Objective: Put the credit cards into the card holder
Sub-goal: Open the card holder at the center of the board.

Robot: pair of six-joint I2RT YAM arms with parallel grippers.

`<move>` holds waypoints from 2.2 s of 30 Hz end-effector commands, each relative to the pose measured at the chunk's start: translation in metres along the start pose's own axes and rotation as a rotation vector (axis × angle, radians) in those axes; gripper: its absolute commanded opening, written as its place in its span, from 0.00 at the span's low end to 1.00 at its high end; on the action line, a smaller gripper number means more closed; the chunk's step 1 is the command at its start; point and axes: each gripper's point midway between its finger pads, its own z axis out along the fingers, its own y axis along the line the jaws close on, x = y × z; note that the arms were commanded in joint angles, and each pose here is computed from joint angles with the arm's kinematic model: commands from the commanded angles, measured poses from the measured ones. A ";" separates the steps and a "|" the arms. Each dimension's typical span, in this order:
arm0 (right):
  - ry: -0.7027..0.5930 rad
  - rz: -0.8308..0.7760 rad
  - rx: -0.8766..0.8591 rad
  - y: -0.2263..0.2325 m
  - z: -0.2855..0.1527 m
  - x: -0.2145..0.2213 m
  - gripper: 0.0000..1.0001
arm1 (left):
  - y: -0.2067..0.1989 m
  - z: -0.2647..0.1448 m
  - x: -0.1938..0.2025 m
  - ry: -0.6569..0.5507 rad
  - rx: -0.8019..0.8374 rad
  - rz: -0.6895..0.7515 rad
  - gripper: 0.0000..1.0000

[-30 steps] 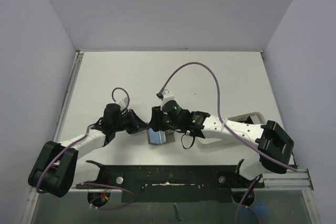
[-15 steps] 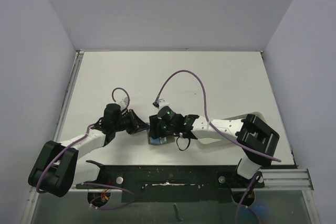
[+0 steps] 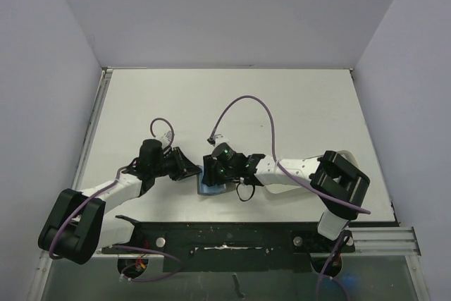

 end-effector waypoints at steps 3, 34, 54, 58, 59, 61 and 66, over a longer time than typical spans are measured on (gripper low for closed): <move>-0.032 0.029 0.007 -0.005 0.002 -0.007 0.38 | -0.019 0.000 -0.009 -0.018 0.058 0.043 0.13; -0.093 0.017 0.232 -0.033 -0.028 -0.026 0.35 | -0.013 0.005 -0.013 -0.012 0.023 0.052 0.00; -0.126 -0.072 0.470 -0.062 -0.064 -0.037 0.38 | -0.012 0.008 -0.015 -0.002 0.011 0.067 0.00; -0.150 -0.089 0.440 -0.048 -0.074 -0.050 0.38 | -0.014 0.007 -0.017 -0.010 0.012 0.073 0.00; -0.158 -0.091 0.417 -0.041 -0.076 -0.053 0.38 | -0.014 0.007 -0.018 -0.016 0.013 0.074 0.00; -0.176 -0.086 0.377 -0.032 -0.077 -0.058 0.38 | -0.014 0.008 -0.019 -0.019 0.012 0.074 0.00; -0.201 -0.096 0.248 -0.008 -0.063 -0.064 0.37 | -0.015 0.010 -0.020 -0.011 0.013 0.073 0.00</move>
